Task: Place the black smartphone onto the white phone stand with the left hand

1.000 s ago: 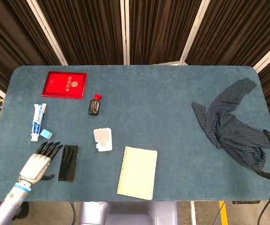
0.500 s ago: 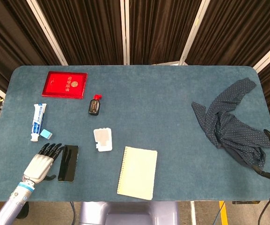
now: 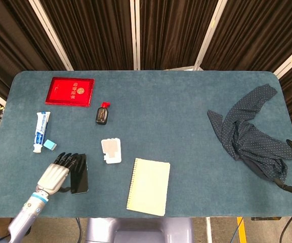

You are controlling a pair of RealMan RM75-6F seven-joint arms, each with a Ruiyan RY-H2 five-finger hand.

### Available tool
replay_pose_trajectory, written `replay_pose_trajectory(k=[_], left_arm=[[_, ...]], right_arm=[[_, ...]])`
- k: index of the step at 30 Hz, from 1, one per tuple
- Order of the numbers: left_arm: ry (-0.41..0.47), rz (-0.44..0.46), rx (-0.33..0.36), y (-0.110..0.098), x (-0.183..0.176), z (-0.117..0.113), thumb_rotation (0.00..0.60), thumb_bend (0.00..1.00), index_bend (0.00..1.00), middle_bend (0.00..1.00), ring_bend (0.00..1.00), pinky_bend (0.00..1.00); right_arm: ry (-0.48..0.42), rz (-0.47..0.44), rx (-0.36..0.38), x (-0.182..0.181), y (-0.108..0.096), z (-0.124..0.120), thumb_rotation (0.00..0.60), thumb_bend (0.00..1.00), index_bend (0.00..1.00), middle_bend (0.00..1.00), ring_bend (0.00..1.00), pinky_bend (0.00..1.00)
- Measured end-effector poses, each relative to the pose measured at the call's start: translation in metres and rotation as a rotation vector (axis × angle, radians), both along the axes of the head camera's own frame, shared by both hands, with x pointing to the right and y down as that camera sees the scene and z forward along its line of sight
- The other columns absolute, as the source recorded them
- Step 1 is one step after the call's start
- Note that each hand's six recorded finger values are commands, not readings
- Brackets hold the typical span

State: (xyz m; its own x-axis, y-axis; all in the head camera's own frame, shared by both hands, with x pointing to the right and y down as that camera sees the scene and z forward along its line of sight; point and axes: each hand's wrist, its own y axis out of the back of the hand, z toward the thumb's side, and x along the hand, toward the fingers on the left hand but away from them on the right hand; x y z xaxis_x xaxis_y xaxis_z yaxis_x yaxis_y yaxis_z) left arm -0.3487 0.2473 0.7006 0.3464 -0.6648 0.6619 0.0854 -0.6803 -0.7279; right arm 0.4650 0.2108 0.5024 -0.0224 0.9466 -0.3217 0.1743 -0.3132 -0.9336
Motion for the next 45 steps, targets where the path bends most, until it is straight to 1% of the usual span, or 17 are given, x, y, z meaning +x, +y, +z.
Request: replay_pose_trajectory(k=[7, 16, 19, 25, 28, 32, 36, 38, 45], left_arm=[[0.037, 0.02, -0.008, -0.005, 0.023, 0.001, 0.6, 0.0, 0.0, 0.0, 0.0, 0.0], [0.084, 0.05, -0.027, -0.017, 0.053, 0.0, 0.6, 0.0, 0.0, 0.0, 0.0, 0.0], [0.087, 0.06, -0.025, -0.021, 0.054, -0.003, 0.6, 0.0, 0.0, 0.0, 0.0, 0.0], [0.093, 0.098, -0.024, -0.035, 0.042, -0.018, 0.6, 0.0, 0.0, 0.0, 0.0, 0.0], [0.09, 0.146, -0.035, -0.043, 0.036, -0.025, 0.6, 0.0, 0.01, 0.0, 0.0, 0.0], [0.097, 0.241, -0.038, -0.05, 0.04, -0.03, 0.6, 0.0, 0.11, 0.01, 0.02, 0.02], [0.109, 0.326, -0.044, -0.054, 0.046, -0.027, 0.6, 0.0, 0.2, 0.09, 0.11, 0.11], [0.104, 0.368, -0.046, -0.057, 0.046, -0.023, 0.6, 0.0, 0.21, 0.1, 0.12, 0.13], [0.095, 0.46, -0.068, -0.057, 0.045, -0.008, 0.6, 0.0, 0.23, 0.1, 0.13, 0.17]], right_arm=[[0.002, 0.001, -0.003, 0.0, 0.0, 0.001, 0.6, 0.0, 0.0, 0.0, 0.0, 0.0], [0.007, 0.002, -0.01, 0.0, 0.0, 0.003, 0.6, 0.0, 0.0, 0.0, 0.0, 0.0], [0.007, 0.003, -0.012, 0.001, 0.0, 0.003, 0.6, 0.0, 0.0, 0.0, 0.0, 0.0], [0.01, 0.001, -0.019, 0.0, 0.0, 0.005, 0.6, 0.0, 0.0, 0.0, 0.0, 0.0], [0.015, -0.004, -0.022, -0.002, 0.0, 0.006, 0.6, 0.0, 0.0, 0.0, 0.0, 0.0], [0.023, -0.012, -0.029, -0.005, 0.0, 0.008, 0.6, 0.0, 0.0, 0.0, 0.0, 0.0], [0.031, -0.014, -0.035, -0.007, 0.001, 0.01, 0.6, 0.0, 0.0, 0.0, 0.0, 0.0], [0.034, -0.012, -0.038, -0.007, 0.001, 0.011, 0.6, 0.0, 0.0, 0.0, 0.0, 0.0], [0.042, -0.003, -0.048, -0.005, -0.001, 0.014, 0.6, 0.0, 0.0, 0.0, 0.0, 0.0]])
